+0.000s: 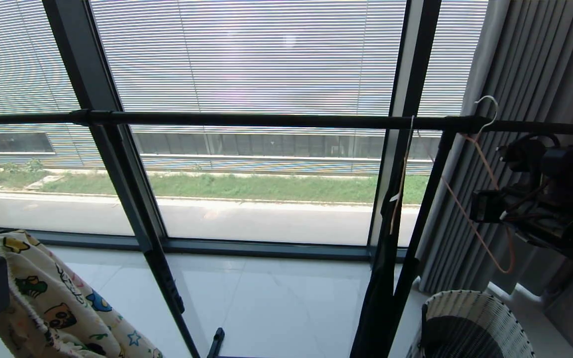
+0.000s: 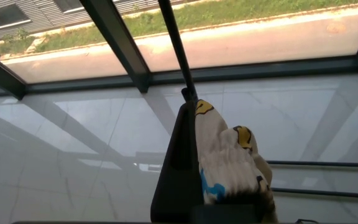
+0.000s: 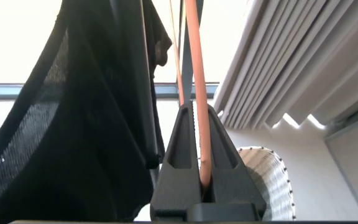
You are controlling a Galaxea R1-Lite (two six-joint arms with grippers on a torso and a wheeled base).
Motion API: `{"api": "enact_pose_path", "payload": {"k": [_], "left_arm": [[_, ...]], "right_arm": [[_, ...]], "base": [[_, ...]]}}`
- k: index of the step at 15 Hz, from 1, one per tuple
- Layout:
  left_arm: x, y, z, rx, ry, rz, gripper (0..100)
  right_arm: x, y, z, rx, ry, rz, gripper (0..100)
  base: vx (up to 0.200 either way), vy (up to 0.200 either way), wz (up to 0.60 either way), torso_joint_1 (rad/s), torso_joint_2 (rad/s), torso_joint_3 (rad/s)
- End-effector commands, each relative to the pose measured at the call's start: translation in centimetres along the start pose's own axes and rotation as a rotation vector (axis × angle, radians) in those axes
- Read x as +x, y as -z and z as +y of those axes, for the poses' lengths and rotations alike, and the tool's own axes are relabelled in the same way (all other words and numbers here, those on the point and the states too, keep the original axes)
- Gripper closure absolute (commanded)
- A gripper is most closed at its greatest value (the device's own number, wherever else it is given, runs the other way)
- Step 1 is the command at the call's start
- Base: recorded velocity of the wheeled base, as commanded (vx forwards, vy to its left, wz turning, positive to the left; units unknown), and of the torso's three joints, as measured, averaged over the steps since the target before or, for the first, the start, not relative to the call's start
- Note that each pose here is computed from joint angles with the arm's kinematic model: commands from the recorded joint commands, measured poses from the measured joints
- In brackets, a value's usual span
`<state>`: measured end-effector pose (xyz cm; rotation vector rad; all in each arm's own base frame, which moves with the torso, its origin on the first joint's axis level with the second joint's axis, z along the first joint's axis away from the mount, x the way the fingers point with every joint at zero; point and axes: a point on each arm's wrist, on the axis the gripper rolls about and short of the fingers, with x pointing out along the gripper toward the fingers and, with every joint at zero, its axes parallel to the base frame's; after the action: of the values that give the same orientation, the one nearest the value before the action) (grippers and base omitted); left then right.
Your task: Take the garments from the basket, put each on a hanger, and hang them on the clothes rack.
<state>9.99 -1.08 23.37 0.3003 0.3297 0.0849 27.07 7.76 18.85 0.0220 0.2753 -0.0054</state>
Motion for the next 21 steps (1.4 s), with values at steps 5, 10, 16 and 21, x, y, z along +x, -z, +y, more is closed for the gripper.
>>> {"api": "enact_pose_path", "payload": {"k": [5,10,16,21], "left_arm": [[-0.2,0.0,0.1,-0.003,-0.001,-0.009,100],[-0.3,0.0,0.1,-0.003,-0.002,-0.012,100],[-0.3,0.0,0.1,-0.003,-0.002,-0.012,100],[-0.1,0.7,-0.2,0.006,0.014,0.012,100]], "right_arm": [[-5.0,1.7,-0.3,-0.024,-0.053,0.001,100],[-7.2,2.7,-0.6,-0.039,-0.084,0.002,100],[-7.7,2.9,-0.3,-0.044,-0.109,0.000,100],[-8.0,3.0,0.6,-0.051,-0.193,0.007,100]], "base": [[-0.200,0.000,0.00,0.004,0.01,0.002],[-0.200,0.000,0.00,-0.001,0.00,0.004],[-0.200,0.000,0.00,0.003,0.00,0.003],[-0.080,0.000,0.00,0.001,0.00,0.001]]}}
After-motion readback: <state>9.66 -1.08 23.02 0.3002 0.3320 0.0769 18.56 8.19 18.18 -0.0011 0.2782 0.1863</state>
